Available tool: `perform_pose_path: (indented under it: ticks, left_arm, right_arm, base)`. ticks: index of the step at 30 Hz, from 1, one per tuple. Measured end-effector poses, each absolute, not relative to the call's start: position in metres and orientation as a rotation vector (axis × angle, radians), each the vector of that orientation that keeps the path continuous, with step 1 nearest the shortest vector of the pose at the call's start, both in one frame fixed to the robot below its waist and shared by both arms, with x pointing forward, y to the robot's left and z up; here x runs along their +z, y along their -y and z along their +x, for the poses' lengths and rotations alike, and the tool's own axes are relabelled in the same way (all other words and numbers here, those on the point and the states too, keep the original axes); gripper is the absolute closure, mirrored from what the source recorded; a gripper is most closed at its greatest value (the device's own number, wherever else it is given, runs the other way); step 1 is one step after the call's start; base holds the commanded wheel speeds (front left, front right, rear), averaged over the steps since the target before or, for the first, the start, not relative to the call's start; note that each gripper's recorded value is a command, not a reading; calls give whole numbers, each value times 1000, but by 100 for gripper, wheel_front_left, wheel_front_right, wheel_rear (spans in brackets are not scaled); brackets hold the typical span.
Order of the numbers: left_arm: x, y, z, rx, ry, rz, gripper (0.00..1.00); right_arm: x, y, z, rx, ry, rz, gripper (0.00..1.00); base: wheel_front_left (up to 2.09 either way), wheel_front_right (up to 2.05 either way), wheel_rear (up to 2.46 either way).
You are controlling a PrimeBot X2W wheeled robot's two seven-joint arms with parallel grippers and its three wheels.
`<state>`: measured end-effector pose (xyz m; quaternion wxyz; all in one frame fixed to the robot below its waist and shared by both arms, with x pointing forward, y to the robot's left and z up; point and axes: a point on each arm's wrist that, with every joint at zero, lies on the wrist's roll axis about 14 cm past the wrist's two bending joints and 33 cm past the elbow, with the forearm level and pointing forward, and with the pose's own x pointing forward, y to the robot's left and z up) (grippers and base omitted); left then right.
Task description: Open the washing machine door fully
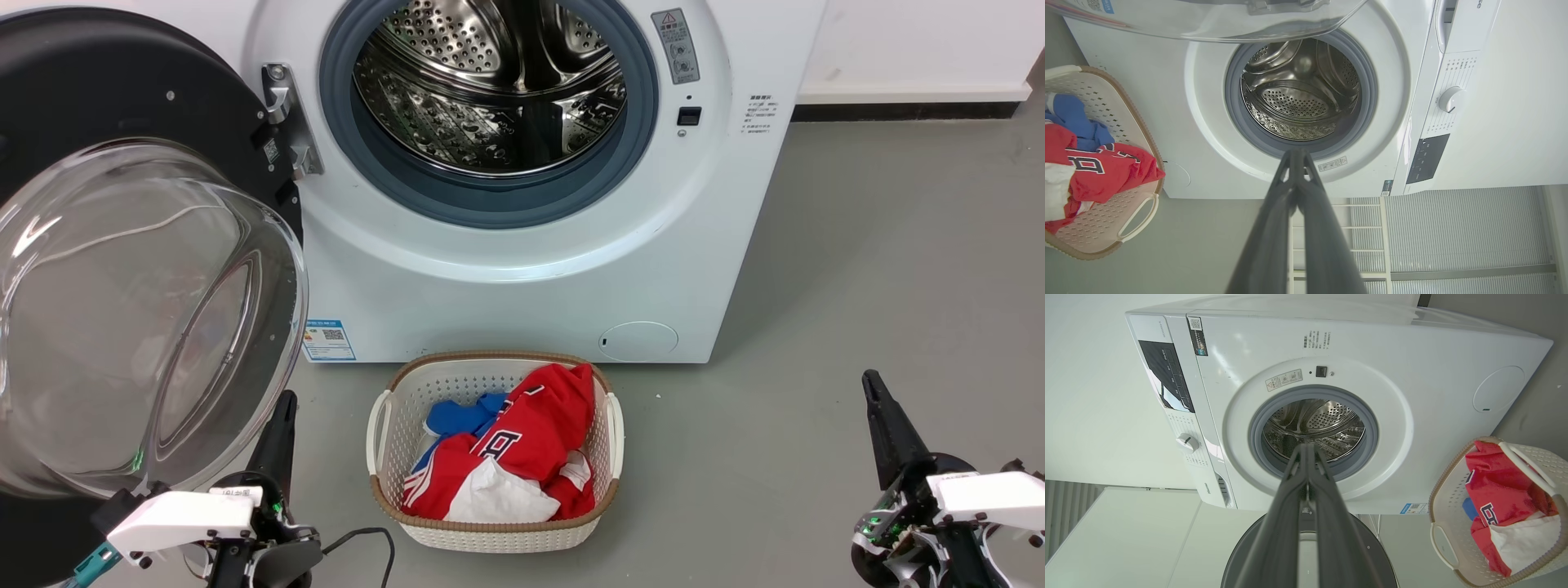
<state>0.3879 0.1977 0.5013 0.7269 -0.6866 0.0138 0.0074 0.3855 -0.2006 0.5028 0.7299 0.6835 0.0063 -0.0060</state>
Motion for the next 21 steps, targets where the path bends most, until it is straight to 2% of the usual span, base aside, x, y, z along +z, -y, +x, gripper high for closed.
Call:
perform_pose_path:
  ticks: [21]
  left_arm:
    - [504, -200, 388, 8, -6, -1575, 100]
  right_arm:
    - [504, 201, 387, -8, -7, 1572, 100]
  base:
    - [0, 0, 0]
